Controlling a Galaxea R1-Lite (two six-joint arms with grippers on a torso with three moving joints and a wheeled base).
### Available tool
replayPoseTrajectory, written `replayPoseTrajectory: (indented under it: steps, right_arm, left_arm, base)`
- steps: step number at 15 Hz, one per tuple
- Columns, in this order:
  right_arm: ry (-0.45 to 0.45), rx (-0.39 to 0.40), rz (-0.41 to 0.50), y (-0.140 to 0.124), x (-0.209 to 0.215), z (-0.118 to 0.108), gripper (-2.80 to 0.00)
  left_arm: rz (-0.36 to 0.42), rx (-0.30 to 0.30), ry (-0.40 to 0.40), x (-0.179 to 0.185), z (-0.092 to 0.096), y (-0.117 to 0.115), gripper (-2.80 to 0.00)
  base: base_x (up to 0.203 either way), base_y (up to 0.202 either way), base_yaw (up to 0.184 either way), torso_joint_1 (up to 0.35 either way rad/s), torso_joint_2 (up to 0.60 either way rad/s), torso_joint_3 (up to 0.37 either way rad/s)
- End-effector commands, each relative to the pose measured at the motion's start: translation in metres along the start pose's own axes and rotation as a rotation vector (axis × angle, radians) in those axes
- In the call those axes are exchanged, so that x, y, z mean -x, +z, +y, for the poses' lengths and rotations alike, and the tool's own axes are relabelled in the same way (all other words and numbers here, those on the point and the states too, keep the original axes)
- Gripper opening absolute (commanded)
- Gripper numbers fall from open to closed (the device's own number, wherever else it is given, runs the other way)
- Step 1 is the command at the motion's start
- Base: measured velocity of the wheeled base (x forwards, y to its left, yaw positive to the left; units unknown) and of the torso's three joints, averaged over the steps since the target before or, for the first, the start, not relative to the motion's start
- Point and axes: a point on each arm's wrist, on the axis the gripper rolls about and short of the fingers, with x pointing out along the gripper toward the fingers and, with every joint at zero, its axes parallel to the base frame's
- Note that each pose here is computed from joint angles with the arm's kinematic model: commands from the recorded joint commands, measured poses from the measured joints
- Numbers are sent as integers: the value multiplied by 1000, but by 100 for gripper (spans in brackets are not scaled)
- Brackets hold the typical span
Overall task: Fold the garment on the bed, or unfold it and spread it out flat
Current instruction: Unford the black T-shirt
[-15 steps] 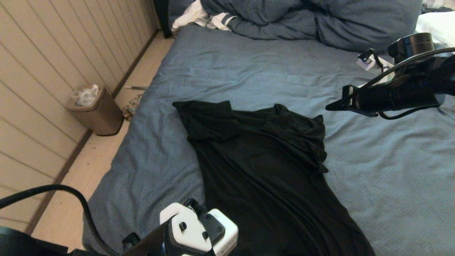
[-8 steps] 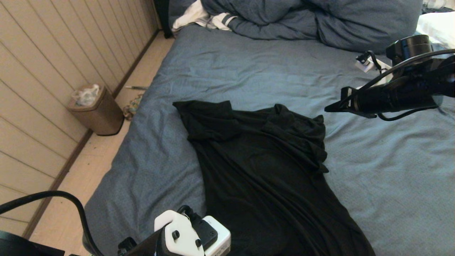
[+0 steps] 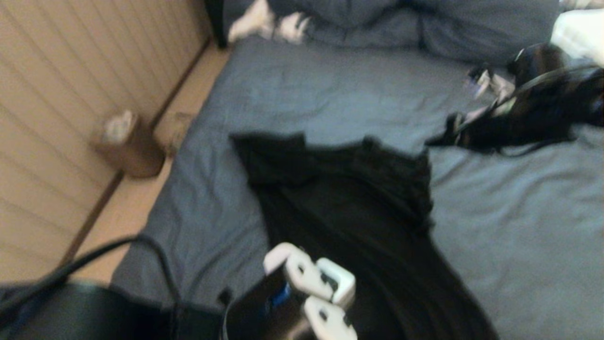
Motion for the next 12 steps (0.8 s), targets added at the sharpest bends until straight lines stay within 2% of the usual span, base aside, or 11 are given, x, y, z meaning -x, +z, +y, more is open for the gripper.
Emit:
replayPoseTrajectory:
  steps: [1,6,10,12]
  right_arm:
    - [-4,-2,-2,0,1,0,-280]
    - [4,-2,-6,1,4,-1,-280]
    - [4,-3,-4,1,4,-1,-280]
    - [4,-3,-3,1,3,-1,-280]
  left_arm:
    - [-57,30,27,-5,7,26,-280]
    - [-44,57,74,-28,22,38,-280]
    - [-74,114,142,-31,59,51,-280]
    - [-51,102,147,-21,62,38,-280]
  base:
    - [0,0,0,0,0,0]
    - [0,0,0,0,0,0]
    - [0,0,0,0,0,0]
    - [0,0,0,0,0,0]
